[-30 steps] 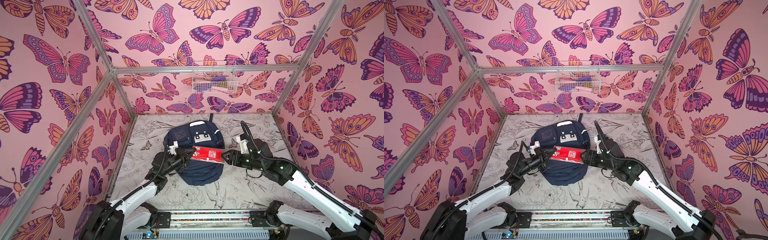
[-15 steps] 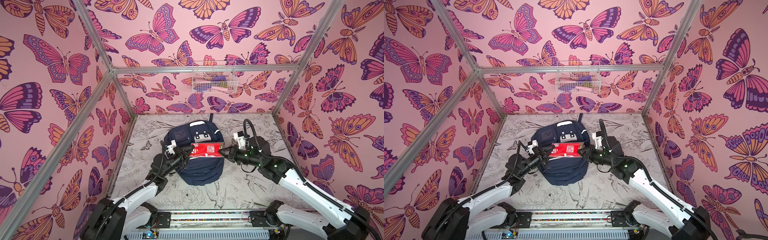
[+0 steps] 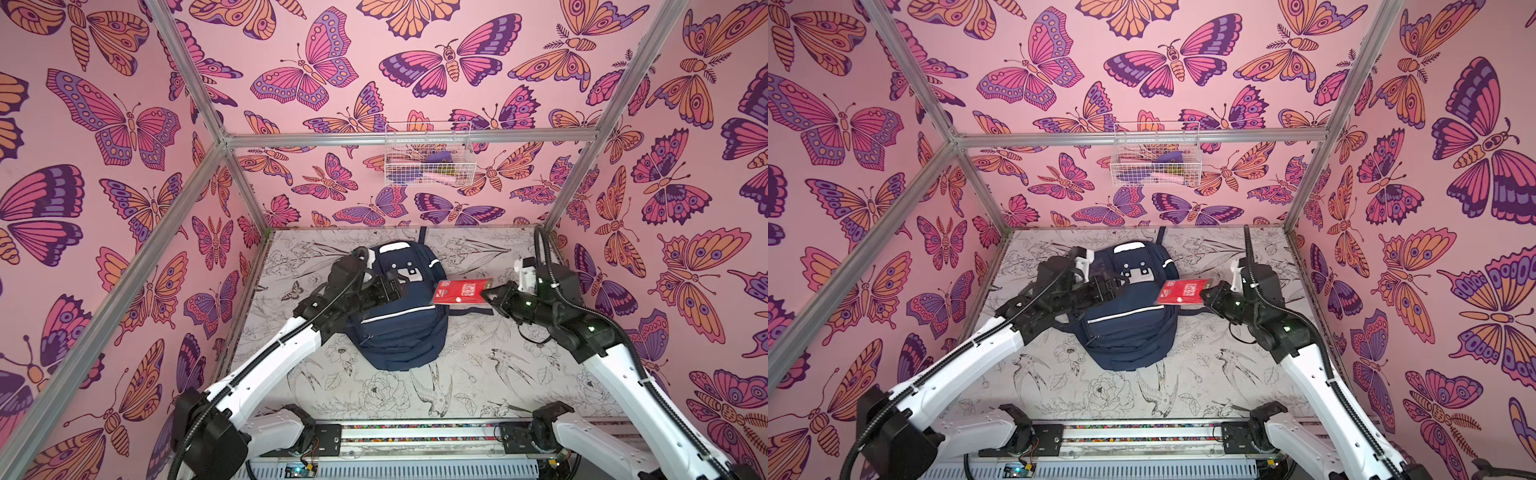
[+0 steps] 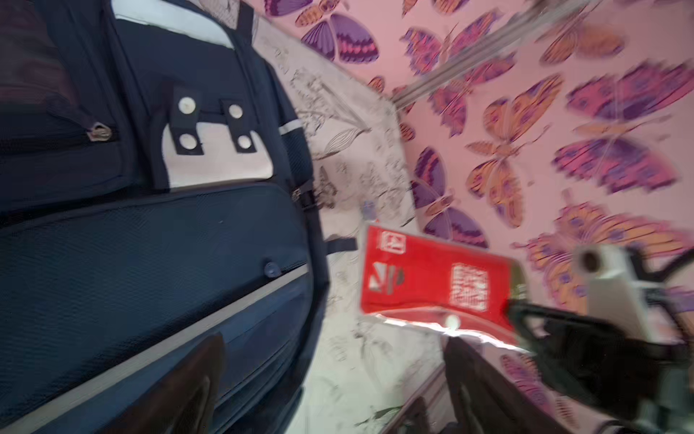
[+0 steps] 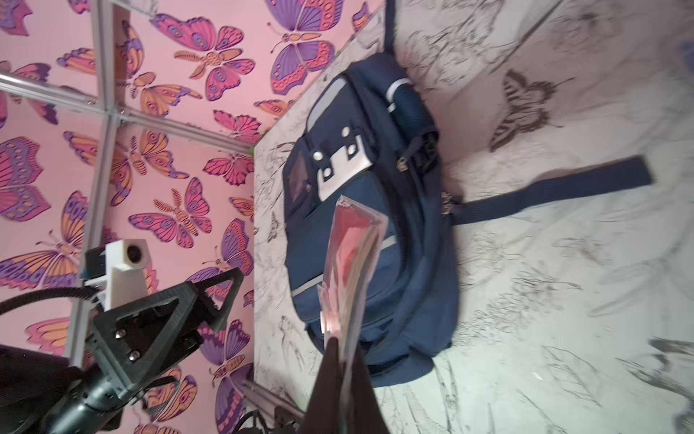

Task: Pack books, pencil case, and school supplies into a backpack
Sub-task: Pick up the ruler set bag from the bottom-right of the table, then open the student bag at the center of the table.

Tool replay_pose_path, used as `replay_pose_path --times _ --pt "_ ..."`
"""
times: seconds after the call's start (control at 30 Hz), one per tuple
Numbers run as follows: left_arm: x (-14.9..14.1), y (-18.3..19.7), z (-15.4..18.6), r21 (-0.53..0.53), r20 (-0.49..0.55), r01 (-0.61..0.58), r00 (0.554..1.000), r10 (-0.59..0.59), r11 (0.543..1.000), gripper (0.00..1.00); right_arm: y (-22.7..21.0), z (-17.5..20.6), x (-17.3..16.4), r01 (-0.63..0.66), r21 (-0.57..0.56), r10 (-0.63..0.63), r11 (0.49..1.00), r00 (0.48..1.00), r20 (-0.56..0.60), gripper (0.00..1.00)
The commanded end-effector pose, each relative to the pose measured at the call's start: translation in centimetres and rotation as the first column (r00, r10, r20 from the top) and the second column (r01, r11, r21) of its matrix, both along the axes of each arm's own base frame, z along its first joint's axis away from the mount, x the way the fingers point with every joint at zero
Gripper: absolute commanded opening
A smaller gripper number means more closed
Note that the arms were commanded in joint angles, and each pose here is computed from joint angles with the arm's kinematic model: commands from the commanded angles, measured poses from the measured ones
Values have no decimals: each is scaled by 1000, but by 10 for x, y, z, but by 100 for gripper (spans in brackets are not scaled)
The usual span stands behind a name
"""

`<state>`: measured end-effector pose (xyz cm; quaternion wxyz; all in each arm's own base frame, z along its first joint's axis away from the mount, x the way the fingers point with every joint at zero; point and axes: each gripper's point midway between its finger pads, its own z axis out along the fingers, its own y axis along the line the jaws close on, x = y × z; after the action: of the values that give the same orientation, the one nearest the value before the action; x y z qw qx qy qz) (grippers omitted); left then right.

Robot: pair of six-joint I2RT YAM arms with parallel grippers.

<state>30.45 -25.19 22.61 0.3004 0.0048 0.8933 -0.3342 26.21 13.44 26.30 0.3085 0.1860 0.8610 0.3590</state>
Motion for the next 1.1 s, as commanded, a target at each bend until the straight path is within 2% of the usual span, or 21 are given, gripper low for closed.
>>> replay_pose_path --times 0.0,0.1,0.27,0.37,0.43,0.5,0.53,0.6,0.7,0.77,0.8,0.93,1.07 --pt "-40 29 -98 481 -186 256 964 -188 838 89 -24 -19 -19 20 -112 -28 994 997 -67 0" --pt "-40 14 -109 594 -177 320 947 -269 738 93 -28 -25 -25 26 -125 -36 992 996 -79 0" --pt "-29 3 -122 776 -161 322 932 -324 543 96 -29 -32 -28 20 -123 -32 992 995 -96 0" --pt "-20 6 -127 844 -143 280 940 -311 458 90 -29 -30 -29 17 -120 -28 993 996 -90 0" --pt "-15 6 -124 866 -118 246 946 -301 435 80 -28 -29 -29 15 -117 -25 993 996 -86 0" --pt "-12 6 -118 878 -85 209 954 -289 431 71 -27 -29 -29 9 -113 -19 994 996 -84 0" --pt "-10 5 -115 879 -68 192 956 -284 436 62 -27 -29 -29 8 -109 -17 994 996 -83 0" --pt "-5 7 -107 885 -30 149 964 -265 441 40 -25 -29 -29 3 -102 -11 995 997 -82 0" --pt "0 7 -96 881 17 103 968 -249 462 16 -17 -27 -27 -24 -60 20 998 998 -66 0" --pt "0 6 -86 869 44 84 969 -245 488 8 -6 -24 -26 -63 -3 63 998 997 -51 0" --pt "0 4 -80 858 60 77 967 -249 508 1 2 -22 -26 -86 38 88 996 995 -45 0" --pt "2 -2 -49 787 167 22 954 -247 617 0 32 -14 -15 -160 206 159 965 987 18 0" --pt "1 -6 -14 673 272 -3 931 -244 740 0 59 -12 -6 -217 236 212 947 976 47 0"
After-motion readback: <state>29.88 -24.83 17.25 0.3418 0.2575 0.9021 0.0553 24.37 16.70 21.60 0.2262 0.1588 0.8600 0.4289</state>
